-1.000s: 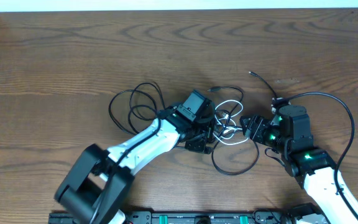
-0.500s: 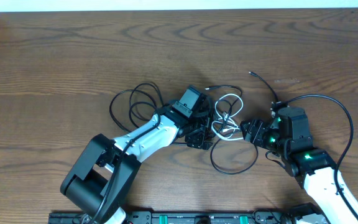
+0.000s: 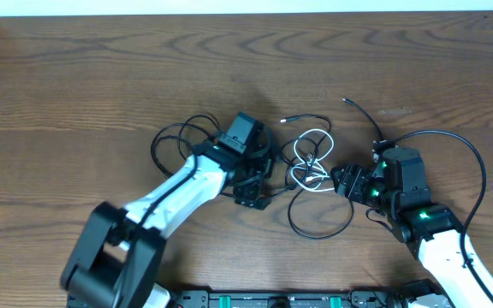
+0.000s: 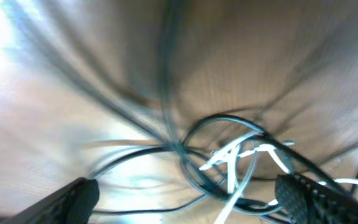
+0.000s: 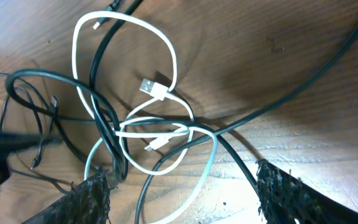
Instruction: Untangle cables
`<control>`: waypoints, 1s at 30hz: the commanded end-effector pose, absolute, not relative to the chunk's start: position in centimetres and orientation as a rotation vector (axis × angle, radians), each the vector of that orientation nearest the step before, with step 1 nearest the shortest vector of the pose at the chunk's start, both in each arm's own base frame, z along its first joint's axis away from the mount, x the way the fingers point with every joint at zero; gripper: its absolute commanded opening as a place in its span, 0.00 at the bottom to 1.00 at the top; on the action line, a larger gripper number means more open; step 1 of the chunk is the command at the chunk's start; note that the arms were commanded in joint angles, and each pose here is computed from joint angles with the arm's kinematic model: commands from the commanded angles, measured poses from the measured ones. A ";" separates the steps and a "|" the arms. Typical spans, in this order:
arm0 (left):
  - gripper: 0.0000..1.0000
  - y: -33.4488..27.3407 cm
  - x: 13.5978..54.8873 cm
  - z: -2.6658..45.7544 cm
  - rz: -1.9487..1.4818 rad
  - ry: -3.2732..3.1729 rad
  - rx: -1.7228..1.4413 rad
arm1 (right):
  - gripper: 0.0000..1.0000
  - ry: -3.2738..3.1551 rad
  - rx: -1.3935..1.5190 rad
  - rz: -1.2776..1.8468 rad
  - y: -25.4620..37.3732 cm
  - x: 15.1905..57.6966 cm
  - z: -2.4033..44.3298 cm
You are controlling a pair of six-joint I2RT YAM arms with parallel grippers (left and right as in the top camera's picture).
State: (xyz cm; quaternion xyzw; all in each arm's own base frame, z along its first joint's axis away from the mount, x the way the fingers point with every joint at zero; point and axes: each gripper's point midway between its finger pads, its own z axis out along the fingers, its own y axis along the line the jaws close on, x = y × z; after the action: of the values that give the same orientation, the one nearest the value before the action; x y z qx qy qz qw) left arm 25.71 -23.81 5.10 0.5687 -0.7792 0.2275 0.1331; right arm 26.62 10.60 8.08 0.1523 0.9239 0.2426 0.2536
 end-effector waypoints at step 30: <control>0.79 -28.5 23.1 0.4 0.519 -2.037 1.728 | 0.75 2.561 0.412 0.624 10.1 25.6 7.3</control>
State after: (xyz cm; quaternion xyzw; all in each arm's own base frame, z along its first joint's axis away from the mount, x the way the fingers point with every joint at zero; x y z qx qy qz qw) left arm 24.36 -28.45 1.65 0.5985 -0.7486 0.2151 0.1873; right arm 25.68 10.38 7.33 0.1531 0.9319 0.2325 0.2324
